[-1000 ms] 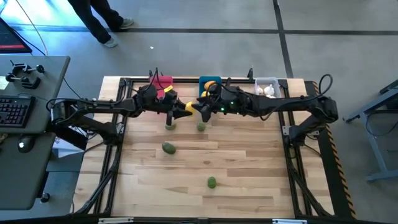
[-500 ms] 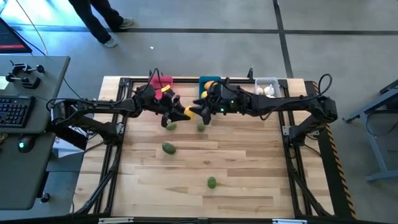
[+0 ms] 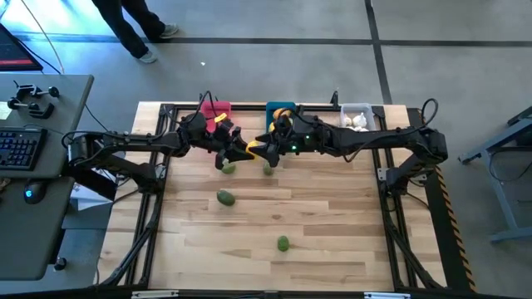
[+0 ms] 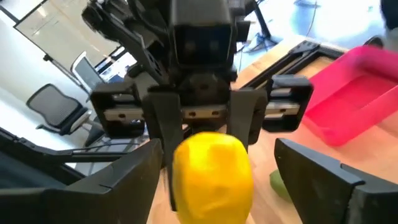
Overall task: Sort produce into baskets
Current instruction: Put the lemon into the blue bin
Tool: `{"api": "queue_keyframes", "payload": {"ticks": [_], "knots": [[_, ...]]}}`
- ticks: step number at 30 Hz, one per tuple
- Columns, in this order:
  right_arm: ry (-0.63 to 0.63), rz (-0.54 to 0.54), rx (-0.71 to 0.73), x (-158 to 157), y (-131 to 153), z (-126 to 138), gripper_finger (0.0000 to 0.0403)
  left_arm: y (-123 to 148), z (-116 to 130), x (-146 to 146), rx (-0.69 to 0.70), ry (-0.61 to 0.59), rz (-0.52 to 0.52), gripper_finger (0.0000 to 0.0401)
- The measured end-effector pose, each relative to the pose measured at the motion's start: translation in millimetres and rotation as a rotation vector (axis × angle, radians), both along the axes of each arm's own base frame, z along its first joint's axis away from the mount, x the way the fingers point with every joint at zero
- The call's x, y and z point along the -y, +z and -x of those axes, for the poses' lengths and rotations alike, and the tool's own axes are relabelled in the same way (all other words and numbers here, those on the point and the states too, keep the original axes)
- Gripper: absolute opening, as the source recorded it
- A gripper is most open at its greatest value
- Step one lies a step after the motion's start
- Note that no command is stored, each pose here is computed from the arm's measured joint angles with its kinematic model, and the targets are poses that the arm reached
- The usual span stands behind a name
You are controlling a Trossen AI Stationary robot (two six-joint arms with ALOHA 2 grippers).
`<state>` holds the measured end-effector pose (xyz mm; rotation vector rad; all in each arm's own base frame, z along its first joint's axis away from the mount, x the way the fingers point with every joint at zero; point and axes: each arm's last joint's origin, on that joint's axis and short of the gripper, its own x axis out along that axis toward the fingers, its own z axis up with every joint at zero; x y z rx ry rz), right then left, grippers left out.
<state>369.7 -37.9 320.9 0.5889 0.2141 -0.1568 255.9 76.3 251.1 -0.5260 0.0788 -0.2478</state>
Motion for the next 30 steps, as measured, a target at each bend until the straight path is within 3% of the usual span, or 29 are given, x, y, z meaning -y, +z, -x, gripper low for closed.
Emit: {"api": "queue_keyframes", "payload": {"ticks": [4, 11, 15, 24, 30], "knots": [[0.027, -0.022, 0.01, 0.3, -12.0, -11.5, 0.0303, 0.3, 0.0, 0.0, 0.003, 0.0, -0.001, 0.0112], [0.029, -0.023, 0.11, 0.8, -7.3, -17.3, 0.0295, 0.3, 0.0, 0.0, 0.001, 0.0, 0.007, 0.0112], [0.029, -0.023, 0.103, 0.7, -8.0, -17.2, 0.0259, 0.3, 0.0, 0.0, 0.001, 0.0, 0.007, 0.0112], [0.023, -0.024, 0.072, 0.9, -11.1, -16.8, 0.0138, 0.5, 0.1, 0.1, 0.0, -0.002, 0.015, 0.0112], [0.014, -0.023, 0.069, 1.2, -11.4, -16.7, 0.0121, 0.5, 0.1, -0.3, 0.0, 0.004, 0.015, 0.0159]]}}
